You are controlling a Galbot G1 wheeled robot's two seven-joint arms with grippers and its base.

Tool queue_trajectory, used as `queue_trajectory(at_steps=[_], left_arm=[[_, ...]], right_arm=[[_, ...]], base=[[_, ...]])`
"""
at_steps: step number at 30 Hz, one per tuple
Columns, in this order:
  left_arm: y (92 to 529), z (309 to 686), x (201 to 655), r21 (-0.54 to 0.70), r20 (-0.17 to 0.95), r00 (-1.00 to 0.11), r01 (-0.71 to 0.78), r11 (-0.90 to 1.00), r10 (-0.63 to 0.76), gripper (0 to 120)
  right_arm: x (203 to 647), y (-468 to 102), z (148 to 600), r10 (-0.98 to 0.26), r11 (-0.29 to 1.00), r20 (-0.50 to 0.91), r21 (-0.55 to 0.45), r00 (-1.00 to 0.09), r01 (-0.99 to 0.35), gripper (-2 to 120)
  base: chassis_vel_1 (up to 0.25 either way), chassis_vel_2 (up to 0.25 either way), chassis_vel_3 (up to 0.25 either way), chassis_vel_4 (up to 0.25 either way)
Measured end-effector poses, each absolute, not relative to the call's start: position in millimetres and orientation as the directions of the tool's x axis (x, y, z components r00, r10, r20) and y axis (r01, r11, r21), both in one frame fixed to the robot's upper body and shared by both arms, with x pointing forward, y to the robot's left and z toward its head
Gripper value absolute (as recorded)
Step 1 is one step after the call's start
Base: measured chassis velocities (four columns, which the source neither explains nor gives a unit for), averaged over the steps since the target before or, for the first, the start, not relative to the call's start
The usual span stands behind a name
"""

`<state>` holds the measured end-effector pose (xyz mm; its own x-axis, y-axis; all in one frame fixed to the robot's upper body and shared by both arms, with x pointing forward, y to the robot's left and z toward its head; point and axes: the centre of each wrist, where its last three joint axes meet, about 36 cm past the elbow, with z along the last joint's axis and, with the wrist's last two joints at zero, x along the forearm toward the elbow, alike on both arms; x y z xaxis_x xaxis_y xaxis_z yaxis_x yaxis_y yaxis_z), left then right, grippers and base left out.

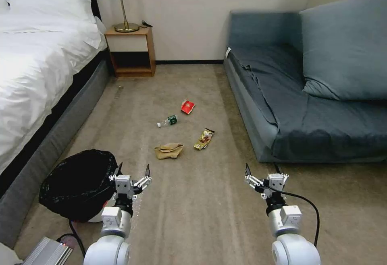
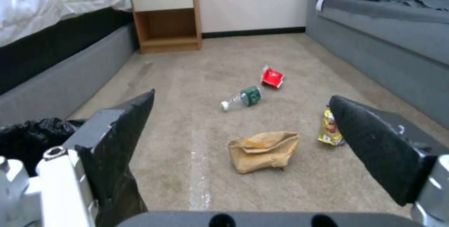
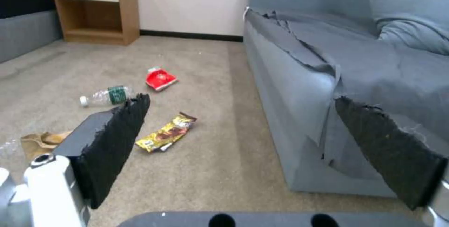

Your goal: Pick up the trash bin, then pick up the garbage on the floor and place it into the trash bin.

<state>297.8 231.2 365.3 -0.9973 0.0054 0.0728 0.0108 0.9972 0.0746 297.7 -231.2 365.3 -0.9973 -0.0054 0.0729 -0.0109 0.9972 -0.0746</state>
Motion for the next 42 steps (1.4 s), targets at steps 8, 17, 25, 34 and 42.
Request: queue_trajectory(at_steps=[8,17,25,34,42], left_arm=[[231.2,365.3,297.8,0.075,0.073,-0.997,0.011,0.997,0.005,100],[231.2,365.3,297.7,0.075,0.073,-0.997,0.011,0.997,0.005,100],[231.2,365.3,297.8,0.075,0.073,-0.997,0.011,0.997,0.005,100],[240.5,367.1,299.4,0.075,0.070,-0.997,-0.005,0.997,-0.010,100],[307.7,387.6,312.6,0.052,0.050,-0.995,-0.082,0.995,-0.084,100]], right_arm=[[297.7,-231.2,365.3,-0.005,0.997,0.073,-0.075,-0.997,-0.011,100],[297.7,-231.2,365.4,-0.006,0.997,0.073,-0.075,-0.997,-0.011,100],[297.7,-231.2,365.3,-0.005,0.997,0.073,-0.075,-0.997,-0.011,100],[298.4,-225.8,364.9,-0.018,0.998,0.083,-0.052,-0.996,-0.022,100],[304.0,-184.4,363.0,-0.136,0.984,0.210,0.141,-0.968,-0.107,100]], base=[[0.000,0.000,0.000,0.000],[0.000,0.000,0.000,0.000],[0.000,0.000,0.000,0.000],[0.000,0.000,0.000,0.000],[0.000,0.000,0.000,0.000]])
